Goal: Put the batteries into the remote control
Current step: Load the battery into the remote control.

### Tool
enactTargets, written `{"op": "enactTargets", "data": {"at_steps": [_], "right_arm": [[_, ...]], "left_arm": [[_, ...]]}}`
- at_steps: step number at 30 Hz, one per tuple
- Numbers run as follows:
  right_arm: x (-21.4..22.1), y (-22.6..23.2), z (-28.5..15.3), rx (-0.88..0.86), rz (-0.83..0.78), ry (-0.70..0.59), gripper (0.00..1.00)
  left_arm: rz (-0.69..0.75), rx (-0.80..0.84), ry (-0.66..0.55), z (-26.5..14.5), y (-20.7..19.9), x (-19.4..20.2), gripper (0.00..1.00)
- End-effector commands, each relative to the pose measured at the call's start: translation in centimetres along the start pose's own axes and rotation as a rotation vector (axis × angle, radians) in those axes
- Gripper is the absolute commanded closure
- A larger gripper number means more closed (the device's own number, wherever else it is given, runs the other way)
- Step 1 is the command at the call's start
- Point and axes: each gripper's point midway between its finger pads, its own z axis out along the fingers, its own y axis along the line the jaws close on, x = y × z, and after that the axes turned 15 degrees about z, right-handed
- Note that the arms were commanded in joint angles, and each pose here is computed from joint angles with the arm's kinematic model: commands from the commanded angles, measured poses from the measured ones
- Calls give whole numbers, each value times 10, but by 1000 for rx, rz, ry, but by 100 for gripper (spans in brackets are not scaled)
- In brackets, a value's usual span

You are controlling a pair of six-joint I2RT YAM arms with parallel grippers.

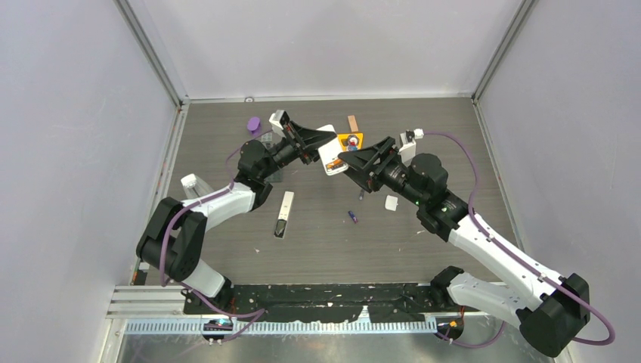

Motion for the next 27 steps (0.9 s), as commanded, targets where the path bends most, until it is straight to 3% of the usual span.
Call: {"op": "enactTargets", "data": {"at_steps": [1, 12, 27], "right_arm": [[1, 16, -2, -67, 9, 11, 36], [10, 6, 11, -47, 5, 73, 50], [18, -1, 20, -27, -54, 108, 59]], "left_arm": [[66, 123, -13, -4, -41, 1, 100], [59, 131, -96, -2, -47, -13, 100], [89, 152, -152, 5, -60, -24, 100]]}}
